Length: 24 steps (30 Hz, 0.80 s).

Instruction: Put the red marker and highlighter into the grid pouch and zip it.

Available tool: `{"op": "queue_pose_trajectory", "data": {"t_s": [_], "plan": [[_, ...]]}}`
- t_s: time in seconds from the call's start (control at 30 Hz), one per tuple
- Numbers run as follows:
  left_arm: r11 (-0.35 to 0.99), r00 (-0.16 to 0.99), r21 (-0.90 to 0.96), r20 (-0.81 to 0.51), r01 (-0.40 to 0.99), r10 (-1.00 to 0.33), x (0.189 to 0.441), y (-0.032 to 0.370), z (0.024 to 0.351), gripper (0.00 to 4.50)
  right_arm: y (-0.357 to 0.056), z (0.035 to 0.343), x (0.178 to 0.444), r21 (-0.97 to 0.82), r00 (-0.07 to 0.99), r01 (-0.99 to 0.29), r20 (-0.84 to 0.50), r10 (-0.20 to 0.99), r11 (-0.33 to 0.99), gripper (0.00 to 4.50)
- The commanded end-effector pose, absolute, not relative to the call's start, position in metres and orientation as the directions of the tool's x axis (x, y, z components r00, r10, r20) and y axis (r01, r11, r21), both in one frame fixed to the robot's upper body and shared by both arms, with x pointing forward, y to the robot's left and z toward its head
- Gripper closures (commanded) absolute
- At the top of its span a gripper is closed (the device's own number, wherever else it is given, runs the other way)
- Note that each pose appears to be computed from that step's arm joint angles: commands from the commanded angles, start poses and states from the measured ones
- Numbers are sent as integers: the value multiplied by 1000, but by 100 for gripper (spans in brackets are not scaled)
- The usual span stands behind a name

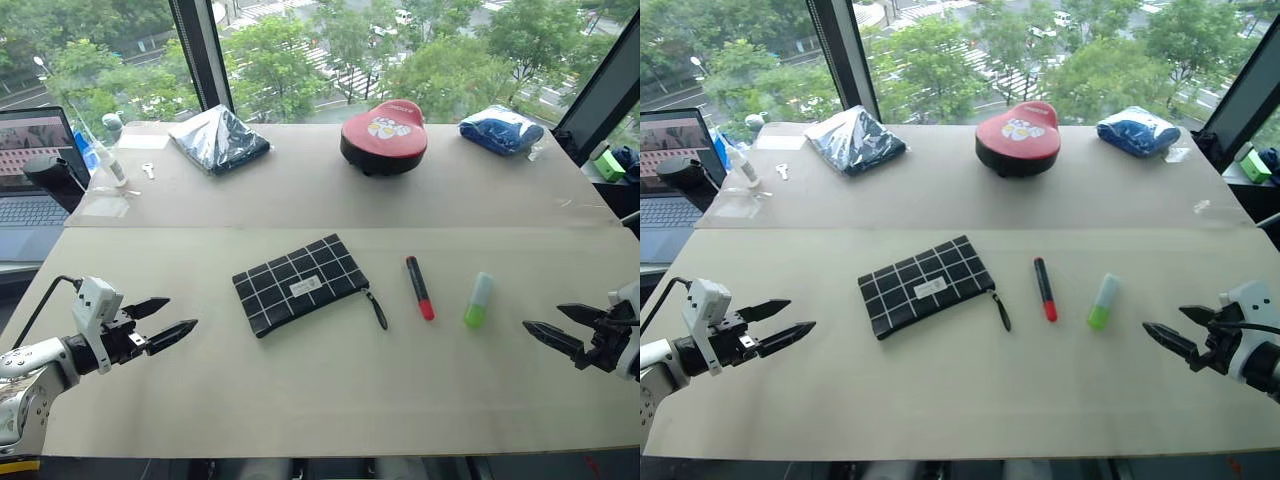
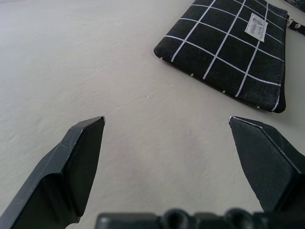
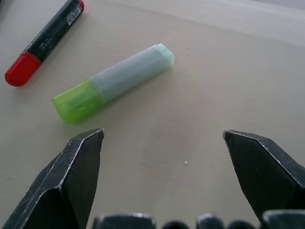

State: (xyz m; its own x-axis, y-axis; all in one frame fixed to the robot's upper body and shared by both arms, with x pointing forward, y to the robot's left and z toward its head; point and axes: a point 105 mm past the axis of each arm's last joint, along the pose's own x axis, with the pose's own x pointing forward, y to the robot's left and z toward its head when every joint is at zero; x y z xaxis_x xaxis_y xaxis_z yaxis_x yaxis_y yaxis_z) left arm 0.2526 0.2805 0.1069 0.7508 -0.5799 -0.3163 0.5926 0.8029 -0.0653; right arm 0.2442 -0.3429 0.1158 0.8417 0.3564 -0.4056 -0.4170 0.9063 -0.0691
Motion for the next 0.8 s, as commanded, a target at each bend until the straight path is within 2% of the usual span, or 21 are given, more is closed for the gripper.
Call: {"op": "queue_pose_trajectory", "data": {"t_s": [0.03,0.13,0.23,0.4,0.5,0.53,0.57,0.6,0.7,0.8], "plan": [[788,758,-16,-263,615,-597,262,272,122,0,-347,126,247,-100,863,-395,-382,331,913,6],[711,709,95,-245,696,-661,275,260,124,0,-347,126,251,-89,886,-347,-356,296,933,6],[578,645,289,-304,764,-701,274,254,120,0,-341,134,256,-78,889,-357,-333,313,931,78],[303,531,486,-449,820,-719,269,253,110,0,-311,155,267,-73,869,-451,-266,418,890,244],[274,522,525,-411,806,-747,275,245,116,0,-283,164,273,-71,836,-526,-228,500,847,356],[287,518,523,-374,803,-769,277,239,121,0,-270,165,275,-66,815,-561,-220,537,825,375],[294,514,520,-349,802,-783,279,234,124,0,-261,165,276,-63,800,-584,-216,560,809,427],[281,504,528,-343,802,-793,279,230,124,0,-246,164,279,-58,773,-620,-212,597,782,445],[186,449,554,-388,811,-805,276,218,116,0,-195,155,290,-48,673,-731,-213,708,681,445],[109,387,568,-397,816,-832,273,202,115,0,-159,144,311,-102,643,-761,-242,726,640,445]]}}
